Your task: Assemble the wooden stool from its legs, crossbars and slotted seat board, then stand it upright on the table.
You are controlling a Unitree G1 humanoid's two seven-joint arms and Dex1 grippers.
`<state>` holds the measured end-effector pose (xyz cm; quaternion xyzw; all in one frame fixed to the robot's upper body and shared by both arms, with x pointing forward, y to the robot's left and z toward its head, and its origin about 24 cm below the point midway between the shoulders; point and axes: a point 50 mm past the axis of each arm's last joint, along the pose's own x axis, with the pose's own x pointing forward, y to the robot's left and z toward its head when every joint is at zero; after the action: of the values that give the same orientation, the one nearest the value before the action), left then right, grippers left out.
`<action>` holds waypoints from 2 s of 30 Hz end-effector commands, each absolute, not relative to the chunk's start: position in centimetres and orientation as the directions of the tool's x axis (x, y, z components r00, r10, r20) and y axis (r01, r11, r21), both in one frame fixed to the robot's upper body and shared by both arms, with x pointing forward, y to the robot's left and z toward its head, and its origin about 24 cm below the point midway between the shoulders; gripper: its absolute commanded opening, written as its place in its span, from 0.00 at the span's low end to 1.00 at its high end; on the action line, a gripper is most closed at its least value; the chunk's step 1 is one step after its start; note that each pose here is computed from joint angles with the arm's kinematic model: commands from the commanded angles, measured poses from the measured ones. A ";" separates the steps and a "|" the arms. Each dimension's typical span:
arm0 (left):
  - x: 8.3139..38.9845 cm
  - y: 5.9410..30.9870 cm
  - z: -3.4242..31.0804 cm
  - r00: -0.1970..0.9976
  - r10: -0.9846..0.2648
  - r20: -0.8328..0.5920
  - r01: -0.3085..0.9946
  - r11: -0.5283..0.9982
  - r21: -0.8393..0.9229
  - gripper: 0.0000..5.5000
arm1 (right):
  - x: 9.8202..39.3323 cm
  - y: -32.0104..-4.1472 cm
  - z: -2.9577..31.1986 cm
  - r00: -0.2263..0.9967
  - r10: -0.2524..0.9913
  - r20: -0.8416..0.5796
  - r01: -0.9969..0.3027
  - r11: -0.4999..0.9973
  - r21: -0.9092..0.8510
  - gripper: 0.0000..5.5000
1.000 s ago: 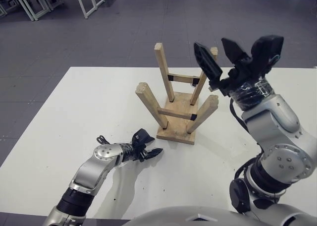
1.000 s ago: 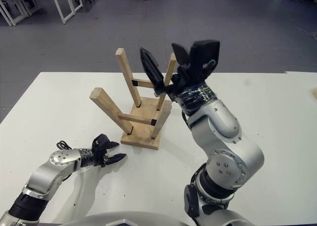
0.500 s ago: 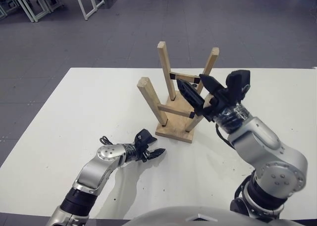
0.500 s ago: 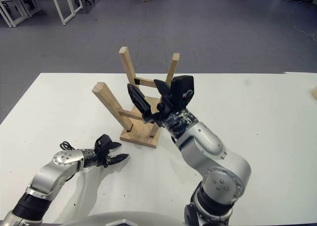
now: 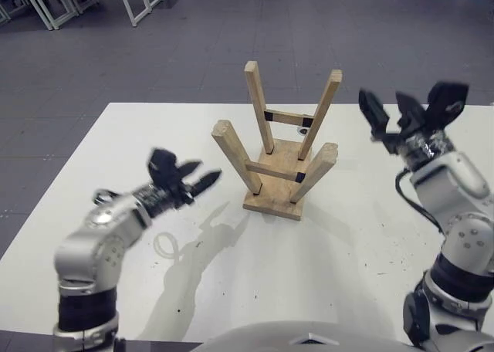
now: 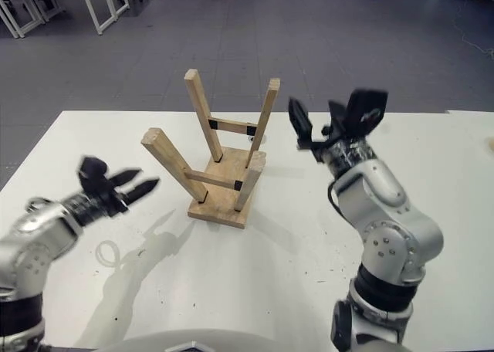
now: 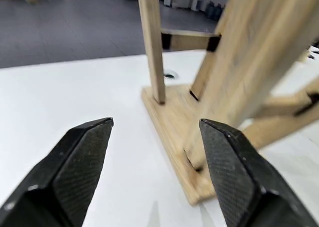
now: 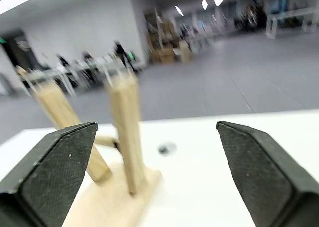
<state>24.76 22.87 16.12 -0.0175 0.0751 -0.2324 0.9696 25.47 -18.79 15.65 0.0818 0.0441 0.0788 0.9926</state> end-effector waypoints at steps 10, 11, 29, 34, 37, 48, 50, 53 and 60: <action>28.6 14.8 26.1 0.859 -0.474 0.194 0.510 0.823 -0.250 0.49 | 23.0 -15.0 6.5 0.889 0.297 -0.350 -0.289 0.954 0.075 0.81; 28.6 14.6 25.7 0.859 -0.481 0.175 0.512 0.817 -0.267 0.49 | 23.0 -15.0 6.5 0.890 0.295 -0.347 -0.287 0.955 0.074 0.81; 27.1 12.4 13.2 0.823 -0.539 -0.178 0.474 0.826 -0.306 0.49 | 23.9 -14.7 7.8 0.911 0.298 -0.286 -0.285 0.955 0.086 0.81; 27.4 13.8 15.1 0.843 -0.526 -0.113 0.504 0.846 -0.176 0.49 | 23.7 -14.5 7.6 0.912 0.293 -0.286 -0.276 0.956 0.101 0.81; 27.9 14.5 20.8 0.823 -0.564 0.067 0.568 0.812 -0.138 0.49 | 23.5 -14.7 7.5 0.912 0.287 -0.293 -0.269 0.958 0.100 0.81; 27.4 20.8 33.2 0.825 -0.449 0.343 0.487 0.873 -0.026 0.49 | 21.6 -6.3 18.8 0.543 0.834 0.100 -0.837 0.526 0.153 0.81; 27.5 20.7 32.2 0.831 -0.462 0.309 0.492 0.870 -0.024 0.49 | 22.3 -7.1 18.8 0.576 0.815 0.057 -0.814 0.565 0.135 0.81; 27.2 20.4 31.3 0.800 -0.531 0.278 0.560 0.828 -0.029 0.49 | 23.1 -9.7 17.2 0.641 0.765 -0.058 -0.754 0.643 0.135 0.81; 21.6 23.4 29.7 0.576 -0.811 0.102 0.817 0.571 -0.075 0.49 | 22.5 -18.3 15.0 0.523 0.780 -0.342 -0.780 0.601 0.177 0.81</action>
<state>23.20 22.43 29.32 -0.0666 -0.0381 -0.4406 0.8944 21.40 -16.33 14.45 0.0261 0.2017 0.4762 0.8555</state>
